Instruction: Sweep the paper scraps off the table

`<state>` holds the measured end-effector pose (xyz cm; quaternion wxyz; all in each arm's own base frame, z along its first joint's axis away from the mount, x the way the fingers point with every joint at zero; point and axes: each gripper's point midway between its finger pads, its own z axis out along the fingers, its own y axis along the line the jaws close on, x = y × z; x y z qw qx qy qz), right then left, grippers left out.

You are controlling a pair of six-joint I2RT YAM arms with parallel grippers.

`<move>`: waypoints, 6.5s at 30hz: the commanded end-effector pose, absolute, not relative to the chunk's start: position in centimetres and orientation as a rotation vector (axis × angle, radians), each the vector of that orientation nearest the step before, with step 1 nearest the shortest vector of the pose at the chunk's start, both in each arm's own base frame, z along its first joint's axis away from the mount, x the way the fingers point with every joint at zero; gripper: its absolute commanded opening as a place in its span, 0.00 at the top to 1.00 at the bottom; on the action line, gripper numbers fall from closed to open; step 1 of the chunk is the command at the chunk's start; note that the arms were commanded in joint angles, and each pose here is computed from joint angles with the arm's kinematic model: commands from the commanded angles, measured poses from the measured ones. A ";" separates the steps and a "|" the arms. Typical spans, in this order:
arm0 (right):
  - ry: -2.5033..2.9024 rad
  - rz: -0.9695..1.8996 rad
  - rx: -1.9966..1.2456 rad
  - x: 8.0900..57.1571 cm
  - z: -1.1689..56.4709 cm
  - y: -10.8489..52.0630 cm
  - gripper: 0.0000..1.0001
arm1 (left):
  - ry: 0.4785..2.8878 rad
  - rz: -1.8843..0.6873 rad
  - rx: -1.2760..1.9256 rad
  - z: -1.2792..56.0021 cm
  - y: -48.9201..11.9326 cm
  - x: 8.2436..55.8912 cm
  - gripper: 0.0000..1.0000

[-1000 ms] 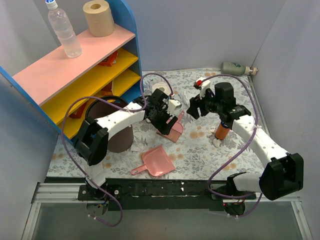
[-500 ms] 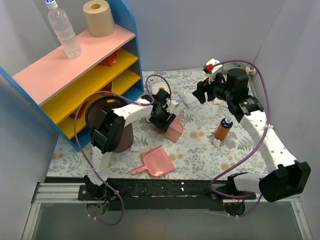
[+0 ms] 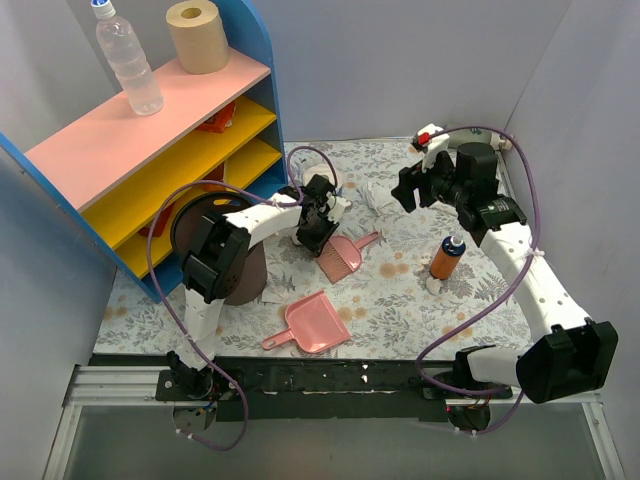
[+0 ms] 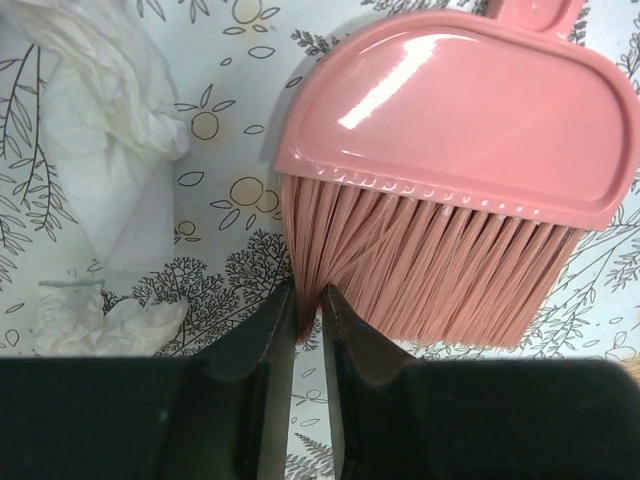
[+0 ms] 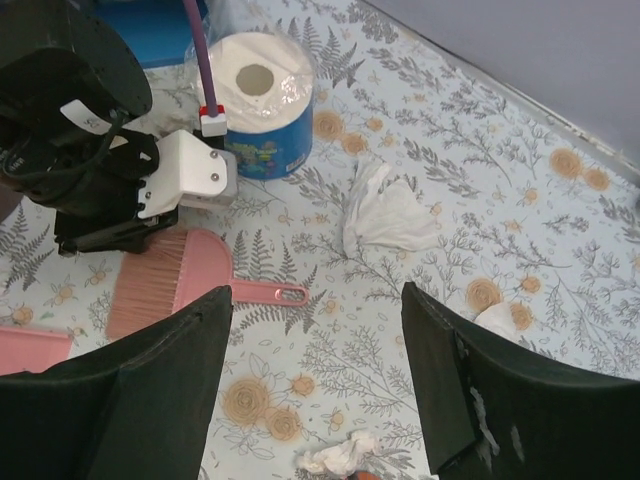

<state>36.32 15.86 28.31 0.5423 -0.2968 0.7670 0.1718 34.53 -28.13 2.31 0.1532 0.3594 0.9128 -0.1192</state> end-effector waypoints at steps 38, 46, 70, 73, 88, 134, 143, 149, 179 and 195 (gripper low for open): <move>1.775 0.972 -1.373 27.4 19.7 19.4 0.18 | 1.613 -0.777 1.316 27.6 -30.7 27.3 1.00; 1.778 0.982 -1.372 27.1 19.2 19.3 0.62 | 1.614 -0.765 1.293 28.0 -30.6 27.5 1.00; 1.653 0.875 -1.581 26.4 21.7 20.7 0.99 | 1.567 -1.003 1.408 27.1 -35.1 27.5 0.59; 1.653 0.882 -1.566 26.5 22.2 20.9 0.99 | 1.574 -1.030 1.410 26.9 -35.4 27.3 0.65; 1.768 1.106 -1.265 28.0 25.5 21.0 0.18 | 1.626 -1.074 1.341 27.7 -34.3 27.4 1.00; 1.703 1.564 -0.990 27.9 26.6 22.5 0.69 | 1.754 -1.433 1.109 27.5 -33.1 29.5 1.00; 1.684 1.565 -1.004 27.5 27.0 22.7 0.75 | 1.754 -1.448 1.110 27.5 -33.2 29.4 1.00; 1.695 1.574 -0.985 27.6 26.9 22.7 0.74 | 1.756 -1.464 1.111 27.5 -33.2 29.3 1.00; 1.756 1.420 -0.895 30.5 27.2 21.3 0.99 | 1.775 -1.331 1.095 27.0 -32.9 30.7 0.56; 2.039 0.610 -0.607 33.4 23.7 12.7 0.99 | 1.805 -0.951 1.542 20.4 -27.6 25.8 0.34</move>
